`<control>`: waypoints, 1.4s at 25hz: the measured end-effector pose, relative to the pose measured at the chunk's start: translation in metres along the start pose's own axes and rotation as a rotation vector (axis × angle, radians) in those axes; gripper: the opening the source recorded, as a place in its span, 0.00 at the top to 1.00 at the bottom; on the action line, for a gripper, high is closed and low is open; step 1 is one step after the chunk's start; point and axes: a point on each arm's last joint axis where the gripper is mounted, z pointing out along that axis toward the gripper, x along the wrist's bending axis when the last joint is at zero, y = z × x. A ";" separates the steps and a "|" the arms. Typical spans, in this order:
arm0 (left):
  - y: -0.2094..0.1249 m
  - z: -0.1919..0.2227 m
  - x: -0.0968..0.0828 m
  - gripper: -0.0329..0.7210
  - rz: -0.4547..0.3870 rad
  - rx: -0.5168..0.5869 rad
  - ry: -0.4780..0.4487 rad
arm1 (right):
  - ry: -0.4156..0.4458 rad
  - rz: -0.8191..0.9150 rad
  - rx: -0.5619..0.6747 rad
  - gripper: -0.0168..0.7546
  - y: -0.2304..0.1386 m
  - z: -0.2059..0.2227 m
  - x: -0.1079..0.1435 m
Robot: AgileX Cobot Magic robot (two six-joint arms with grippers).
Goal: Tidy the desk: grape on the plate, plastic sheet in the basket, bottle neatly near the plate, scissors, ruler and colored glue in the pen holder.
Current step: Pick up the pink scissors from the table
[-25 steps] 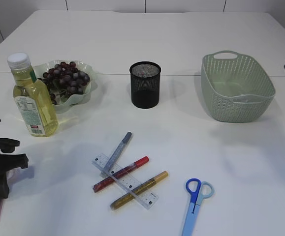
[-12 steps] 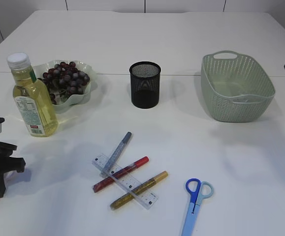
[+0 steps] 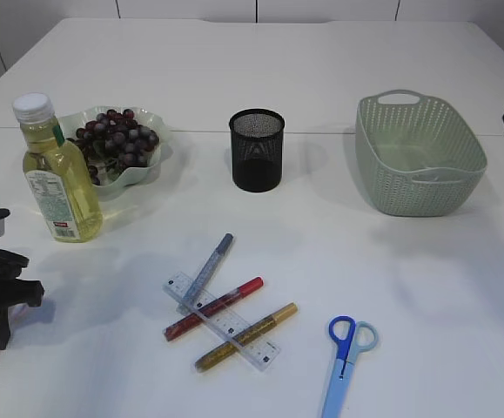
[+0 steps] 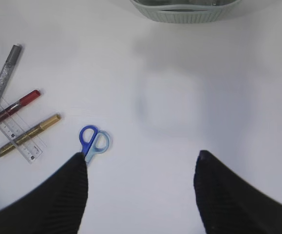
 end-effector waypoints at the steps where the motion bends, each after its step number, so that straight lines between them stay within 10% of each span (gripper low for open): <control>1: 0.000 0.000 0.000 0.69 0.003 0.001 -0.003 | 0.000 0.000 0.000 0.29 0.000 0.000 0.000; 35: 0.000 0.000 -0.001 0.74 0.004 0.003 -0.013 | 0.000 0.000 0.000 0.29 0.000 0.000 0.000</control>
